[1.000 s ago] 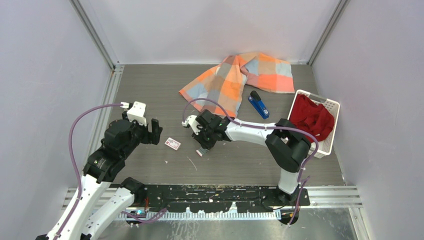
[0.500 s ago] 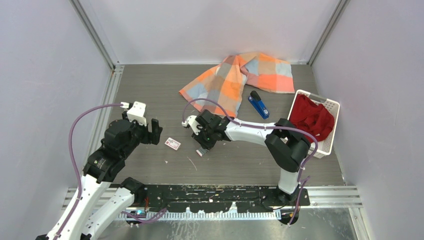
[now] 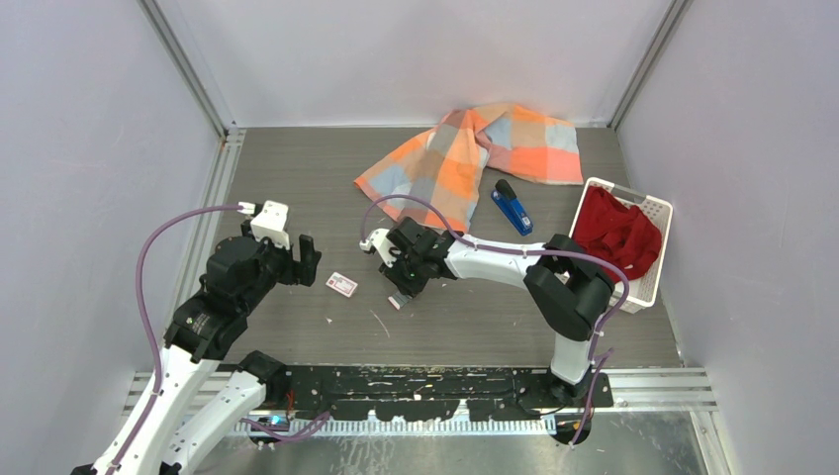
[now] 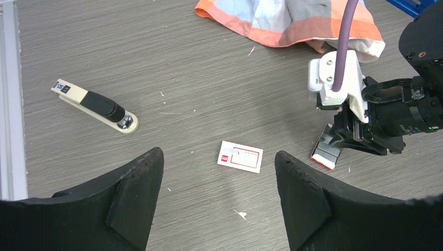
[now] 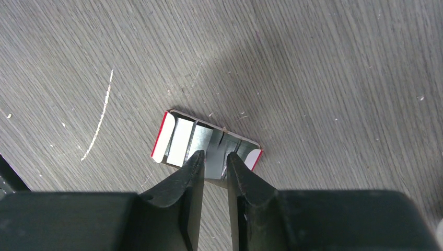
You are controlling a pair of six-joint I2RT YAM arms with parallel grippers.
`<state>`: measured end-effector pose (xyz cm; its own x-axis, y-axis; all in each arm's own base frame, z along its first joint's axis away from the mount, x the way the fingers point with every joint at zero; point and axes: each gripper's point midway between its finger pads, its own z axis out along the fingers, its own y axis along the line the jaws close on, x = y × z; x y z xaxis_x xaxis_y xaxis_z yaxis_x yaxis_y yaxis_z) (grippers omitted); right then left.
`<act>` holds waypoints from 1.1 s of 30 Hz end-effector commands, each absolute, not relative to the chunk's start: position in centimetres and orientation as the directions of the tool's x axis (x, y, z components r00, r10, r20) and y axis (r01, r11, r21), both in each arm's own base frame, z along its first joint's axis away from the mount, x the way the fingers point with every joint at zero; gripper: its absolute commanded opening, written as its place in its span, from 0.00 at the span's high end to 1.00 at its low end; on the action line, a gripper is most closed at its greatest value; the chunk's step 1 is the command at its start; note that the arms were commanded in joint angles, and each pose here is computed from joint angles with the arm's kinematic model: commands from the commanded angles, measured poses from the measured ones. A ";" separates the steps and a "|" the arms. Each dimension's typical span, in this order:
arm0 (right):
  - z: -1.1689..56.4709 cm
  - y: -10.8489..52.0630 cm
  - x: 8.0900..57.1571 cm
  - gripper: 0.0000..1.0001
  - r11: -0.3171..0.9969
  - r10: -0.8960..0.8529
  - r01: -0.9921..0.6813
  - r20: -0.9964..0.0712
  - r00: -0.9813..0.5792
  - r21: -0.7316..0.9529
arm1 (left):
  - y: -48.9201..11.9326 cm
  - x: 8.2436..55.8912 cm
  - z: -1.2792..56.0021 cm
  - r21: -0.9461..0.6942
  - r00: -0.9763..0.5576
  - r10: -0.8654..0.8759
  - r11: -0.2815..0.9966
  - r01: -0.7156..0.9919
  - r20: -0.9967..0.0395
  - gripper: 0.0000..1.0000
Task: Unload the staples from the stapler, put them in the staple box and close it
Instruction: Place the staple in the staple box.
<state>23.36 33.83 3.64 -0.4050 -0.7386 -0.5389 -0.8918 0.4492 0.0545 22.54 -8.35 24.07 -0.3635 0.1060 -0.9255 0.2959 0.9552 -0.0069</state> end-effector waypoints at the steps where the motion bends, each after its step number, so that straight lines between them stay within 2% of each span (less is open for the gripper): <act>1: 4.9 35.2 24.2 0.71 0.437 -0.723 -0.899 -0.577 -0.379 0.042 | -8.7 23.1 25.6 -0.027 -0.313 0.071 0.954 0.299 -0.947 0.22; 13: 5.4 35.3 24.2 0.71 0.435 -0.718 -0.900 -0.586 -0.375 0.043 | -8.7 23.1 25.6 -0.027 -0.310 0.070 0.954 0.299 -0.948 0.22; 25: 8.4 36.7 25.7 0.75 0.464 -0.594 -0.883 -0.712 -0.375 0.078 | -8.8 23.0 25.8 -0.031 -0.306 0.067 0.952 0.304 -0.950 0.22; 33: 7.0 37.1 26.3 0.80 0.489 -0.572 -0.867 -0.714 -0.404 0.100 | -8.9 22.9 26.0 -0.035 -0.300 0.063 0.950 0.310 -0.952 0.22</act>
<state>25.25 35.69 4.98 -0.4211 -0.6401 -0.6426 -0.8706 0.4839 0.0885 22.44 -8.46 24.16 -0.3599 0.1038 -0.9272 0.3029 0.9530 -0.0109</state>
